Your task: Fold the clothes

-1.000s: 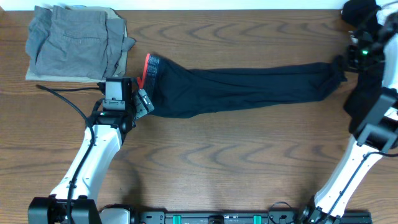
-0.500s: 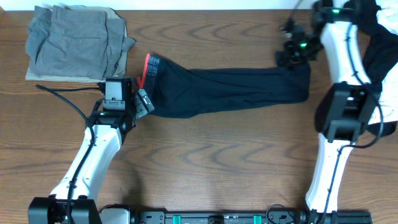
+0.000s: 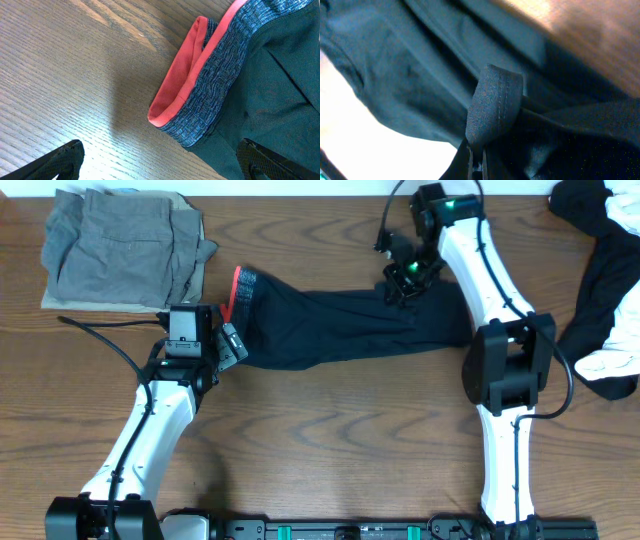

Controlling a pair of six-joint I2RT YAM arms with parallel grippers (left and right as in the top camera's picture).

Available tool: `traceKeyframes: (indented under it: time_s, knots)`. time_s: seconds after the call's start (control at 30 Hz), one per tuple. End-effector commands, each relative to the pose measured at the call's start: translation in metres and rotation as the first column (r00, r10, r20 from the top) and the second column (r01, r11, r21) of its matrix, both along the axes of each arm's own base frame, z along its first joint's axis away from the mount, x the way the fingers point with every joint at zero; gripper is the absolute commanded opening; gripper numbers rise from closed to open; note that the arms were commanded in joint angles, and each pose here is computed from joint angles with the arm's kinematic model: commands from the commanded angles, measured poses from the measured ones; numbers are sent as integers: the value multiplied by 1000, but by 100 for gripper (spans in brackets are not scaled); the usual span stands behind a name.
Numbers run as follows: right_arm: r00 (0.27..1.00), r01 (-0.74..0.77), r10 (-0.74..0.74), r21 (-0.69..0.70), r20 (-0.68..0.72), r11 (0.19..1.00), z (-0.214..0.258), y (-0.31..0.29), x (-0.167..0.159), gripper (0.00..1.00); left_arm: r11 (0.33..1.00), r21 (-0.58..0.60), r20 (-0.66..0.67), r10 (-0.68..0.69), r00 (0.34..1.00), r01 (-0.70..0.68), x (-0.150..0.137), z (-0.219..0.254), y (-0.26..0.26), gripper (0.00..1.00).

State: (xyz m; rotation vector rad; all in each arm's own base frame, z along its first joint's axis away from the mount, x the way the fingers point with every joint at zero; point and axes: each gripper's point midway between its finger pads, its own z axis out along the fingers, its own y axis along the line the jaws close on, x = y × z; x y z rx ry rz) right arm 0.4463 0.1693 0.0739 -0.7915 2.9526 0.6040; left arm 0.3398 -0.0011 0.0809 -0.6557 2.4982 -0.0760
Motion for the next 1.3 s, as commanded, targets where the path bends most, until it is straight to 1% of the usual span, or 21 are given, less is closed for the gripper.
traceKeyframes:
  time_s: [0.0,0.37,0.47,0.5,0.53,0.57,0.6,0.63,0.73,0.97,1.1,1.27]
  knots:
    - [1000,-5,5,5,7,1000,3,6,1,1,1000,-3,21,16,1000,-16,5,8,2,98]
    - [999,-41,41,11,15,999,4,42,-8,1,1000,-1,21,12,1000,-12,5,8,2,98]
    - [998,-52,51,16,31,999,4,53,-8,3,1000,-1,21,12,1000,-12,5,8,2,98]
    - [998,-54,54,16,33,998,4,56,-9,9,1000,-1,21,12,1000,-12,5,8,2,98]
    - [998,-56,56,13,32,998,4,57,-10,24,1000,-1,21,12,1000,-12,5,8,2,98]
    - [998,-60,60,12,31,998,4,59,-11,45,1000,-1,21,12,1000,-12,5,8,2,98]
    - [998,-63,62,12,29,998,4,60,-12,57,1000,-1,21,12,1000,-12,5,8,2,98]
    - [998,-64,64,12,28,998,4,60,-13,62,1000,-1,21,12,1000,-12,5,8,2,98]
    - [998,-50,50,13,24,999,4,60,-12,62,1000,1,21,9,1000,-9,5,8,2,98]
    - [999,-27,27,18,19,999,12,53,-10,47,1000,1,21,9,1000,-9,5,8,2,98]
    - [999,-13,13,21,41,1000,17,48,-2,47,999,32,1,-40,999,40,6,1,2,100]
    - [996,12,-14,32,85,999,29,38,12,52,992,50,-36,-111,993,112,16,-21,-2,100]
